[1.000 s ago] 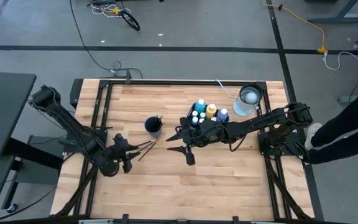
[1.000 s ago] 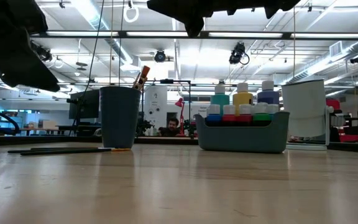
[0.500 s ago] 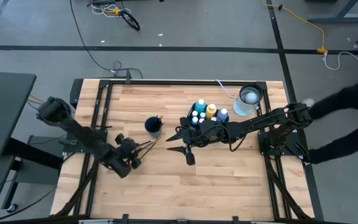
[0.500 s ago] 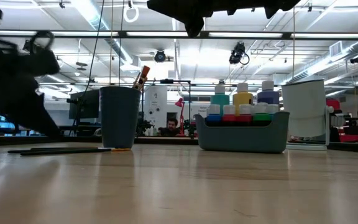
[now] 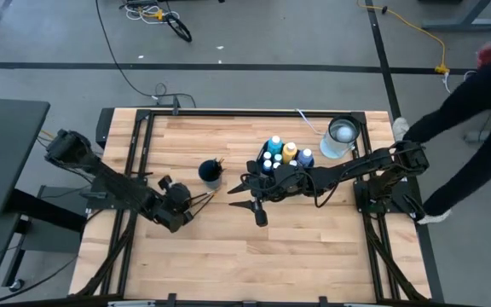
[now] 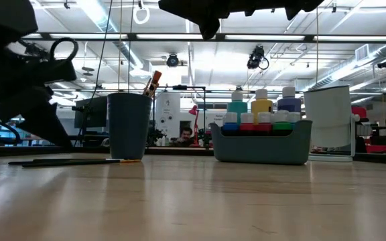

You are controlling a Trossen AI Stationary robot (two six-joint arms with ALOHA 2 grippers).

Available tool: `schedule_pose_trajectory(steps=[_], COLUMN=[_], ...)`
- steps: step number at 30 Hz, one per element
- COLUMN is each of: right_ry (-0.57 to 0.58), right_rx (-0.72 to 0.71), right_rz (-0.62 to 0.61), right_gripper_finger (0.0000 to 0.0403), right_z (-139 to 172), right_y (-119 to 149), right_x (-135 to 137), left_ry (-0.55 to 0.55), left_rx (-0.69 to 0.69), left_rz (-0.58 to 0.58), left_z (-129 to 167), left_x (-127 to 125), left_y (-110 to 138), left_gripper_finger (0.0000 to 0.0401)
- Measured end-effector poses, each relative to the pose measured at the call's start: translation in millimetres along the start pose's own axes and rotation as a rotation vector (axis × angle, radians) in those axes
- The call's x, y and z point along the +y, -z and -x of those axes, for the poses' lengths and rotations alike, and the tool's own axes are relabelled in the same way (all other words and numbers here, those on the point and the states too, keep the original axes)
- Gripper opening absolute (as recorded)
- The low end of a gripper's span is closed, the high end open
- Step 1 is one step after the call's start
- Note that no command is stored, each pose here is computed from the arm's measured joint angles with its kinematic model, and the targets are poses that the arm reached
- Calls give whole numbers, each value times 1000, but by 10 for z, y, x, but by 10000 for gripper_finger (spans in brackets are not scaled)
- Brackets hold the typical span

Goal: Pick & Place Paint Supplies
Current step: Put the silver paintbrush into the blue cup

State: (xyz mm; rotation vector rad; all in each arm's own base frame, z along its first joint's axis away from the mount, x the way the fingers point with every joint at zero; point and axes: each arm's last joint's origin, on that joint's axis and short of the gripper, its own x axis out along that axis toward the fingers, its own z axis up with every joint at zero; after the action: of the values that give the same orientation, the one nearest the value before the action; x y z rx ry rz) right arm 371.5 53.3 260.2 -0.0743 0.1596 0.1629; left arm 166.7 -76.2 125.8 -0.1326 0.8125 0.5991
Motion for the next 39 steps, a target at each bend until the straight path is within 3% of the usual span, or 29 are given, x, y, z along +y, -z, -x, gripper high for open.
schedule_pose_trajectory(steps=[6, 10, 15, 25, 39], right_ry=[-2, -2, -2, -1, 3], right_rx=[0, 0, 0, 0, -15], right_rz=[0, 0, 0, 0, 1], right_gripper_finger=[161, 161, 161, 161, 161], right_z=[0, 0, 0, 0, 0], right_y=[0, 0, 0, 0, -15], right_x=[1, 1, 1, -1, -7], left_ry=[13, 141, 254, 301, 327], left_rx=[-27, -98, -190, -216, -218], left_rz=[-13, -24, 31, 84, 99], left_z=[200, 251, 95, -42, -40], left_x=[207, 261, 354, 470, 461], left_y=[-111, -117, 76, 272, 270], left_gripper_finger=[135, 135, 135, 135, 135])
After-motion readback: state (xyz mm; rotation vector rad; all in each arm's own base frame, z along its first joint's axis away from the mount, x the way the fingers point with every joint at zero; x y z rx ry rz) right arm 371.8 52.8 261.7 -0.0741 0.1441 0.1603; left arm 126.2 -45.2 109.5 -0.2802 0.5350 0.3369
